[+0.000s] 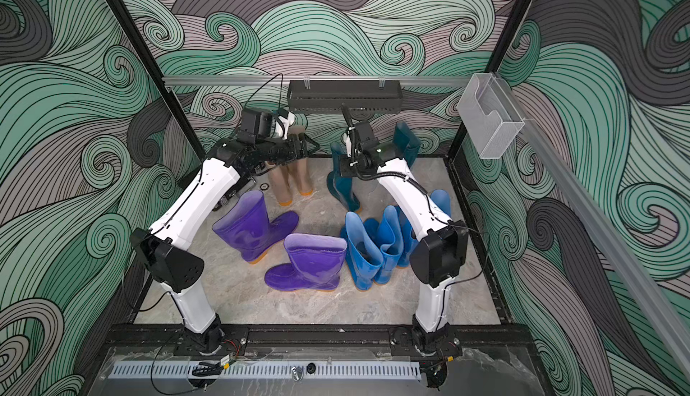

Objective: Match and arrange rain boots in pairs
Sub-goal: Pair a pair of rain boots at the center of the board.

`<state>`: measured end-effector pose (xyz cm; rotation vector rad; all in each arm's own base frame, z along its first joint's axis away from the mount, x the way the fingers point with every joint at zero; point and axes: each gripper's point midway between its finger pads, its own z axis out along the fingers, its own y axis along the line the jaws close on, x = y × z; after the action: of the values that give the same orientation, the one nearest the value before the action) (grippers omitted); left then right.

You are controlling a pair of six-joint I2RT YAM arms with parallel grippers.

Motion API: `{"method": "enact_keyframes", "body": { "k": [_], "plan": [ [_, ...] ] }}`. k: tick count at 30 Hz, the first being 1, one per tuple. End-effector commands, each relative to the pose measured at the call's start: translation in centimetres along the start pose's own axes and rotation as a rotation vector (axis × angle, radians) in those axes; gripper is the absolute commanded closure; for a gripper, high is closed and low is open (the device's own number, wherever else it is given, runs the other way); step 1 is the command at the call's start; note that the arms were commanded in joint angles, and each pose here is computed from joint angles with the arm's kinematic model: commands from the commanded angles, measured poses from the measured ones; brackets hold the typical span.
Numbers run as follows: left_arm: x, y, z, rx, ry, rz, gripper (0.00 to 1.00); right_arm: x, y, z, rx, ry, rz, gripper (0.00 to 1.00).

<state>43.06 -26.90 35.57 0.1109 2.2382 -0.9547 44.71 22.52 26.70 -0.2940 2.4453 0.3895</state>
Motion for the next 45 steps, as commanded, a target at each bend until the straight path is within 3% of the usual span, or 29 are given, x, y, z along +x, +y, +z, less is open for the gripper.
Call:
{"method": "enact_keyframes", "body": {
  "k": [1,11,15,19,34,40,45],
  "plan": [
    [0.3,0.9,-0.5,-0.049,-0.021,0.055,0.23,-1.9,-0.9,-1.5,-0.007,-0.045,-0.044,1.00],
    [0.8,2.2,-1.6,-0.115,-0.047,0.124,0.23,-5.0,-6.8,-0.6,0.056,-0.092,-0.009,1.00],
    [0.8,2.7,-1.6,-0.136,-0.050,0.139,0.23,-6.1,-9.7,-0.2,0.078,-0.110,0.079,1.00],
    [0.3,3.7,-2.0,-0.171,-0.066,0.127,0.23,-6.5,-12.0,-0.4,0.070,-0.122,0.221,1.00],
    [-0.3,6.1,-1.5,-0.212,-0.064,0.069,0.23,-6.6,-17.2,-1.0,0.120,-0.128,0.315,1.00],
    [-0.1,6.4,-1.2,-0.216,-0.053,0.069,0.23,-7.8,-18.4,-2.4,0.216,-0.183,0.259,0.39],
    [-0.2,6.5,-1.5,-0.224,-0.053,0.079,0.23,-10.7,-18.3,-5.6,0.307,-0.322,0.107,0.15]
  ]
}}
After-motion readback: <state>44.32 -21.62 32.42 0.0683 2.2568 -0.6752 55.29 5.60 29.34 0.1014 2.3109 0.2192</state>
